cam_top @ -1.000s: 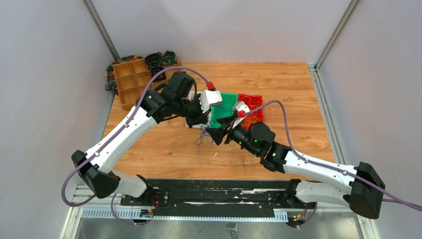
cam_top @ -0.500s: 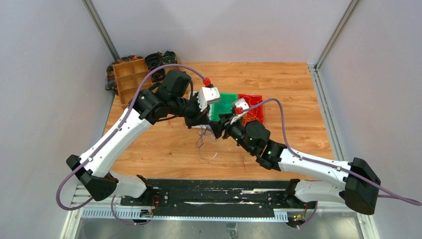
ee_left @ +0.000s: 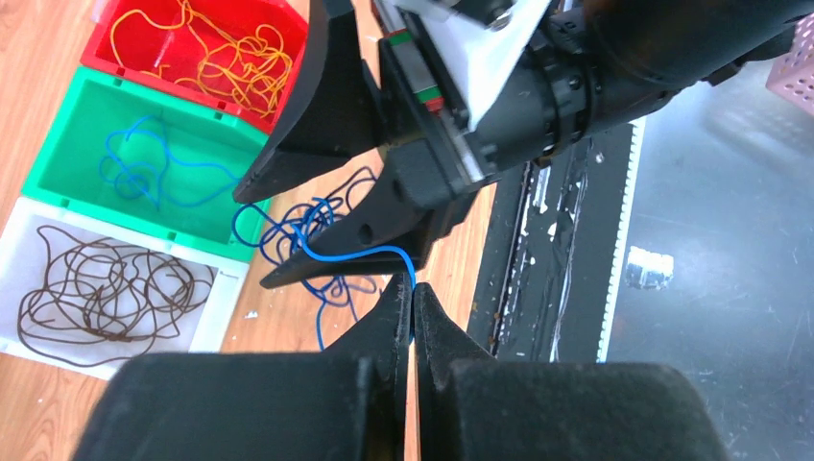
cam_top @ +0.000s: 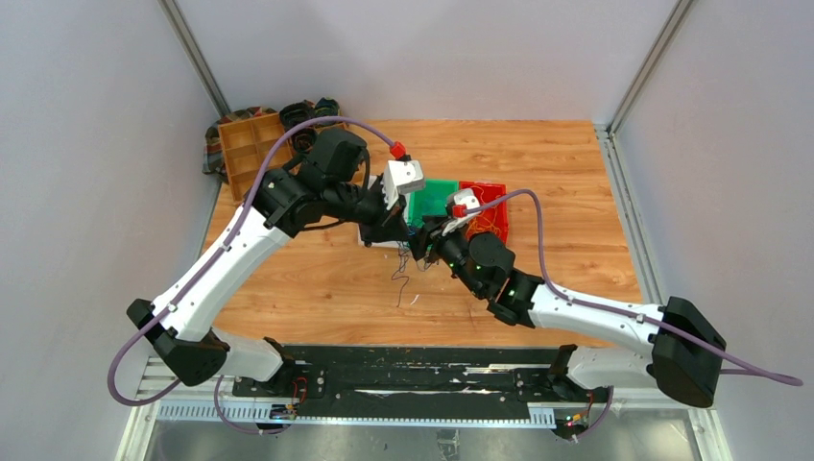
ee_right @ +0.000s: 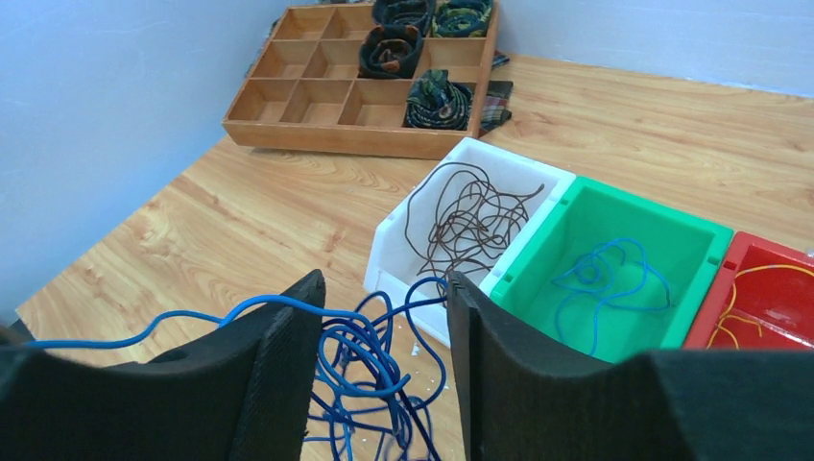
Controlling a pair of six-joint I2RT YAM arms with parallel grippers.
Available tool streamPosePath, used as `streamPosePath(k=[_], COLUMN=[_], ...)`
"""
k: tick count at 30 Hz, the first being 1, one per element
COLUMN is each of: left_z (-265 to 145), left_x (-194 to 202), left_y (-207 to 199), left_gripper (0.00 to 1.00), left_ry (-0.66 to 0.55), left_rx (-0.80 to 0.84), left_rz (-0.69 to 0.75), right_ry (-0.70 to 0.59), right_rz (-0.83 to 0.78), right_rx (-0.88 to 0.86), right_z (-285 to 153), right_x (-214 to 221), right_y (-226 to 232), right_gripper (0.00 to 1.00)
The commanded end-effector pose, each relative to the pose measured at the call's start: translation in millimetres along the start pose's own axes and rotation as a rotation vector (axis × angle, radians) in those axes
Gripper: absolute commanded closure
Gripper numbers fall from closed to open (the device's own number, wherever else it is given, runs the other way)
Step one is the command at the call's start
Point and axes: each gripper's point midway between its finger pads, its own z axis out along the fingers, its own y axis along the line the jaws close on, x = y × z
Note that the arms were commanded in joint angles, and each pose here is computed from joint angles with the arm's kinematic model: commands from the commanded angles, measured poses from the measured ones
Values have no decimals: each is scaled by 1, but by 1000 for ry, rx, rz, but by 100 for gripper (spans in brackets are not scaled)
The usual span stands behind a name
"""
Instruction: Untangle the cables
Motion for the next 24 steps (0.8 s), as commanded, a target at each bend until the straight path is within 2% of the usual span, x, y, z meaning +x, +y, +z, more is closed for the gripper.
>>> streamPosePath(k=[1,5,10,24], left_z=[-6,-20,-44,-141], left_x=[-12,-21,-43,-139], left_y=[-13,-13,-24,4], left_gripper=[100,100,100,100], left_ry=[-14,0,-71,-299], left_rx=[39,16,6,-413], left_rz=[21,51,114,377], right_ry=[-18,52,130,330], right_rz=[-16,-48,-52,-11], right_rx=[63,126,135,140], right_z=[6,6,0,-35], right_x=[9,46,86,172], right_y=[-9,-25,-33,-49], right_gripper=[53,60,63,64])
